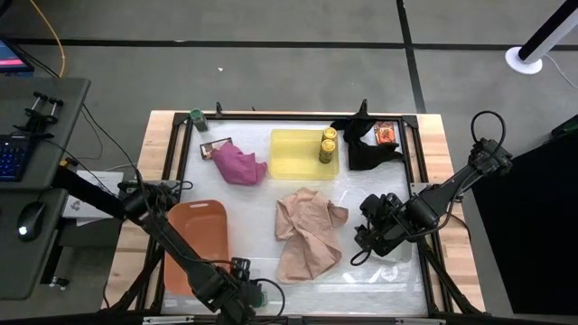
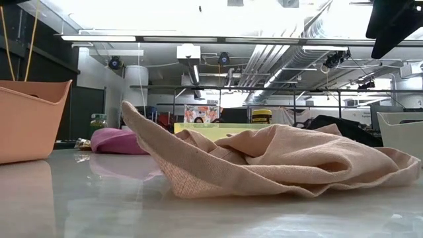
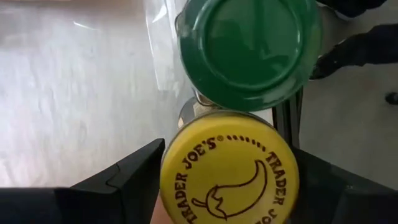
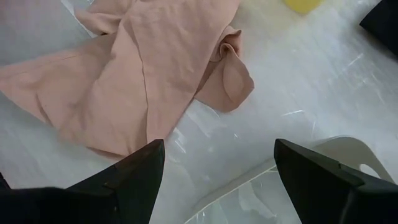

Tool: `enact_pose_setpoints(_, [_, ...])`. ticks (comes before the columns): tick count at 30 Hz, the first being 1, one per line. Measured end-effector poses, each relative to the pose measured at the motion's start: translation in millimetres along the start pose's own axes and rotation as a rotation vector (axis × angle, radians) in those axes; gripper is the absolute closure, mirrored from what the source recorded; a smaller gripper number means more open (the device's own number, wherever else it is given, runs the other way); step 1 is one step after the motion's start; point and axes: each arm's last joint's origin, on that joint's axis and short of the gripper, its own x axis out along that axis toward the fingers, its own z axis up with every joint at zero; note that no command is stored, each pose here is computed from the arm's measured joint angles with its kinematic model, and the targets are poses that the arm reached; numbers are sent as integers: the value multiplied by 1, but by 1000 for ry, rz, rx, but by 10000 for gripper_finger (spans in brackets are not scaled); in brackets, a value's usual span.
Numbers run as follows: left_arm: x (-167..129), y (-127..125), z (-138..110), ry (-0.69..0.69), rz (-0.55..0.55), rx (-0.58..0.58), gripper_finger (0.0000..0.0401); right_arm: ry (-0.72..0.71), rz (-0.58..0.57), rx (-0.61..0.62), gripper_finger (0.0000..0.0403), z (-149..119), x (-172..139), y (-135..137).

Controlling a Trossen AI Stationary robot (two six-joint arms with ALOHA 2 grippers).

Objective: Sort spices by type
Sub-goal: Put the yellow seasoning bottle into the yellow bin

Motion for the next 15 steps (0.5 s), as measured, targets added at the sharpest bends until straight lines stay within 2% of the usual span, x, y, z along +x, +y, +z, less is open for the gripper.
enact_pose_setpoints(6, [0, 4, 3, -9, 11, -14, 135, 0, 0, 0, 105, 0, 0, 0])
enact_pose_setpoints(8, [0, 5, 4, -3, 3, -16, 150, 0, 0, -1, 105, 0, 0, 0])
enact_pose_setpoints(12, [-2, 8, 5, 29, -46, -28, 206, 2, -7, -6, 105, 0, 0, -1])
enact_pose_setpoints(15, [-11, 16, 4, 63, -56, -52, 208, 2, -9, -7, 105, 0, 0, -1])
